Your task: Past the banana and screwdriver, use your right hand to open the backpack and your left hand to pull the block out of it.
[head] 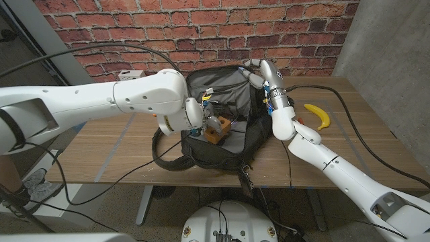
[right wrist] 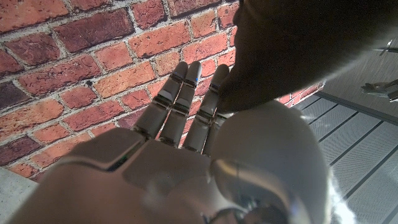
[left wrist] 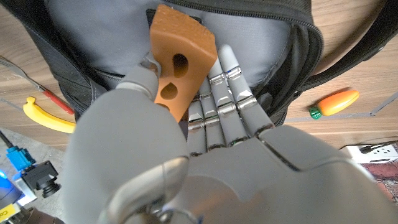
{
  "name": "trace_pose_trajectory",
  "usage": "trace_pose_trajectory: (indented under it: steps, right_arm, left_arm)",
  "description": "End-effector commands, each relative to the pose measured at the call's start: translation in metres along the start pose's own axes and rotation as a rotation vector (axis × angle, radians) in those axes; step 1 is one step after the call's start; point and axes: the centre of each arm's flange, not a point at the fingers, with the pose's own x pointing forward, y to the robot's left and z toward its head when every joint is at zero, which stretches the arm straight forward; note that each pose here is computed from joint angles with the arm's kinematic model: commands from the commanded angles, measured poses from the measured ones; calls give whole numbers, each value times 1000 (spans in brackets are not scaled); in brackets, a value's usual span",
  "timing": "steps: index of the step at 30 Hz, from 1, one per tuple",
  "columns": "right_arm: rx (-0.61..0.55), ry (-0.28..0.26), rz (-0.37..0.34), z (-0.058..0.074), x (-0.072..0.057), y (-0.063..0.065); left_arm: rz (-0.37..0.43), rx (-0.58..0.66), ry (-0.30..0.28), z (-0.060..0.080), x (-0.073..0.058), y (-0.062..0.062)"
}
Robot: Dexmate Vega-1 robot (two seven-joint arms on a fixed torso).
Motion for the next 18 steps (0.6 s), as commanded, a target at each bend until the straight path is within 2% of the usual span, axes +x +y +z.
trace_pose_trajectory:
  steps: [1,18]
  right_arm:
    - [-19,6,-5,6,5,1]
    - [-32,1,14,8,16,6]
  left_arm:
    - [-3,-52,-29,-14,-13,8]
    - [11,-138,-30,-34,-27,16]
